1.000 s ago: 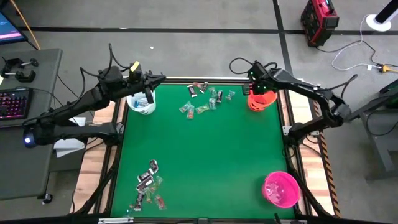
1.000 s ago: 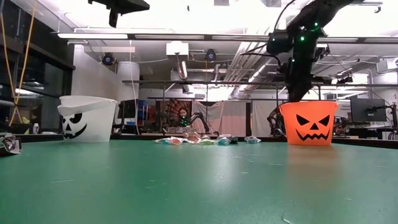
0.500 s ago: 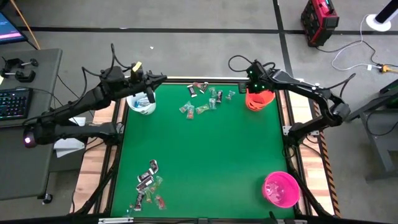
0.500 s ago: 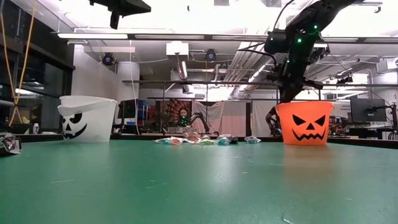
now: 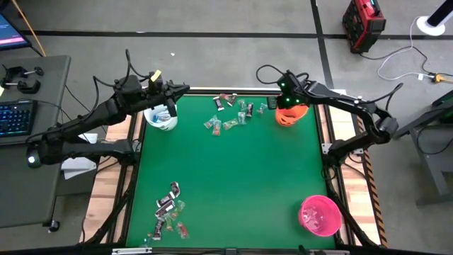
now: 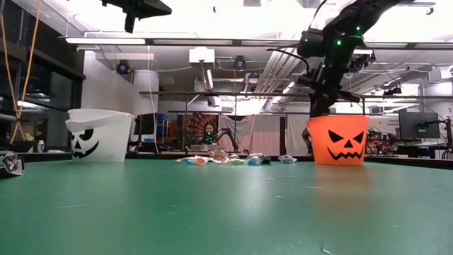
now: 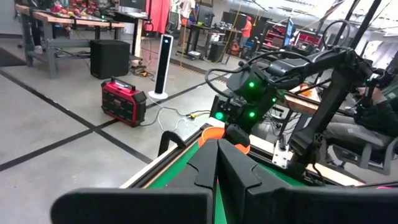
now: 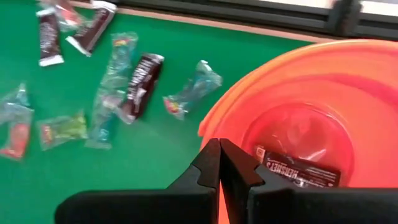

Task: Sort candy by brand, put in halloween buckets
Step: Adjust the orange bucket, then adjust the pink bucket

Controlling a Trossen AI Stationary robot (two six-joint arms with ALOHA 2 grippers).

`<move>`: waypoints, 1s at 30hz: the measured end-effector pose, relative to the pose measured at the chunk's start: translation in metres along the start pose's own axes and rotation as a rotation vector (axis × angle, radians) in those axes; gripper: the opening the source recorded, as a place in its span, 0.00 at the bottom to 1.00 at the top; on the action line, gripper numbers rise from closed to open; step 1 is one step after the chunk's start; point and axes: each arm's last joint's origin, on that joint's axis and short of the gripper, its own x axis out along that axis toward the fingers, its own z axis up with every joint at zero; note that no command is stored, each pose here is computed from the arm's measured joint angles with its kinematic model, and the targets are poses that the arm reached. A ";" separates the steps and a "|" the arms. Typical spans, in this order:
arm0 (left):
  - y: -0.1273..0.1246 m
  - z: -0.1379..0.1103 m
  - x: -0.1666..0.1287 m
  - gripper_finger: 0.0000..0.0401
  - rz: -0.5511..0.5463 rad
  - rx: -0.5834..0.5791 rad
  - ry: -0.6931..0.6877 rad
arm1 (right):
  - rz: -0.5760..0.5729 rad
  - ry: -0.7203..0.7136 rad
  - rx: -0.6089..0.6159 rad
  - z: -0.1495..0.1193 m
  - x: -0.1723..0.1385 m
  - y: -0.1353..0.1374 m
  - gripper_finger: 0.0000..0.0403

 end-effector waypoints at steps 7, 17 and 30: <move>0.000 0.000 0.000 0.00 0.000 0.013 0.000 | 0.052 -0.040 0.019 0.002 0.000 0.008 0.00; 0.000 -0.001 0.000 0.00 0.003 0.013 0.015 | 0.162 0.048 -0.147 -0.012 -0.058 0.016 0.00; 0.000 -0.001 0.000 0.00 0.003 0.013 0.015 | 0.158 0.975 -0.134 -0.178 -0.131 0.019 0.00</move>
